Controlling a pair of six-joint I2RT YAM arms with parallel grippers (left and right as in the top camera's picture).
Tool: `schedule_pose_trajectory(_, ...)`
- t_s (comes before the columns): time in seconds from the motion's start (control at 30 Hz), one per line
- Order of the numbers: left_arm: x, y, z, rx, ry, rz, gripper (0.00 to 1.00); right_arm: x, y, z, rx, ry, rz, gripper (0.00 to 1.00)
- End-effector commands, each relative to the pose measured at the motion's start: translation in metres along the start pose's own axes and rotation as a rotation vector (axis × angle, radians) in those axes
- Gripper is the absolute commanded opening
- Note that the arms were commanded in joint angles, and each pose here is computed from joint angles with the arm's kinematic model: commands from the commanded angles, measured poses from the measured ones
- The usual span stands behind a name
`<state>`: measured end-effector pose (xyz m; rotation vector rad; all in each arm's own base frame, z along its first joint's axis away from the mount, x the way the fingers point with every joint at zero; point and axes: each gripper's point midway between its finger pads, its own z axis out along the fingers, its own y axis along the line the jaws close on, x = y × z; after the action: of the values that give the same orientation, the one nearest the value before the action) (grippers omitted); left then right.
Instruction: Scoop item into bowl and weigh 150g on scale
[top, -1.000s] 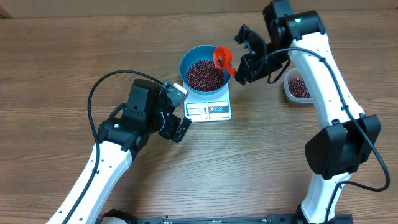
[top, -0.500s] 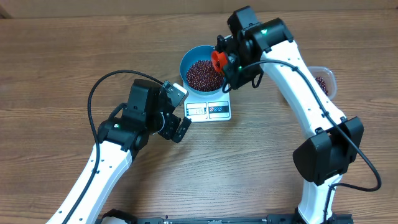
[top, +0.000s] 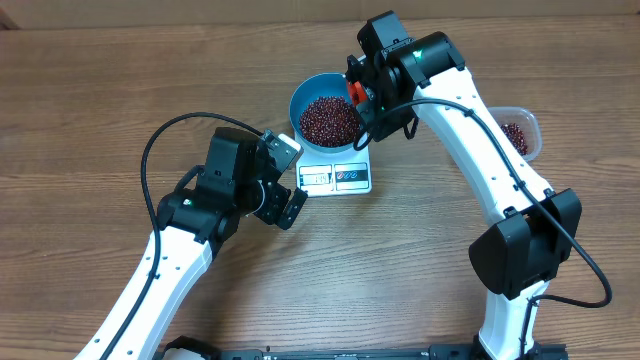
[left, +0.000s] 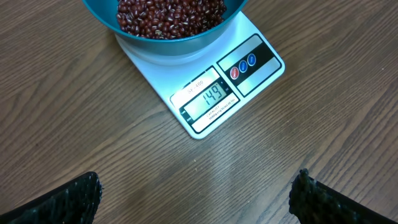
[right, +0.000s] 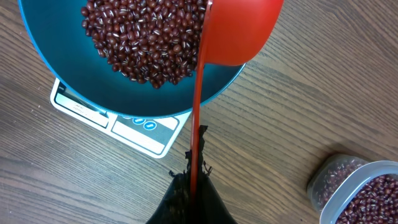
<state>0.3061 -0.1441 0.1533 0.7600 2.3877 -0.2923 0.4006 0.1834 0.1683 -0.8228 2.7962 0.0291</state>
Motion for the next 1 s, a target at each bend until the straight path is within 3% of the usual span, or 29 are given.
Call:
schedule_pose_trajectory(0.0, 0.0018, 0.0022, 0.0018, -0.006, 0.007, -0.015, 0.99, -0.0098, -0.0017, -0.0277, 0.02, -0.081, 0.005, 0.04)
schedule_pose_trajectory(0.97, 0.0018, 0.0022, 0.0018, -0.006, 0.007, -0.015, 1.0, -0.0088, 0.0017, -0.0275, 0.0, -0.077, -0.004, 0.04)
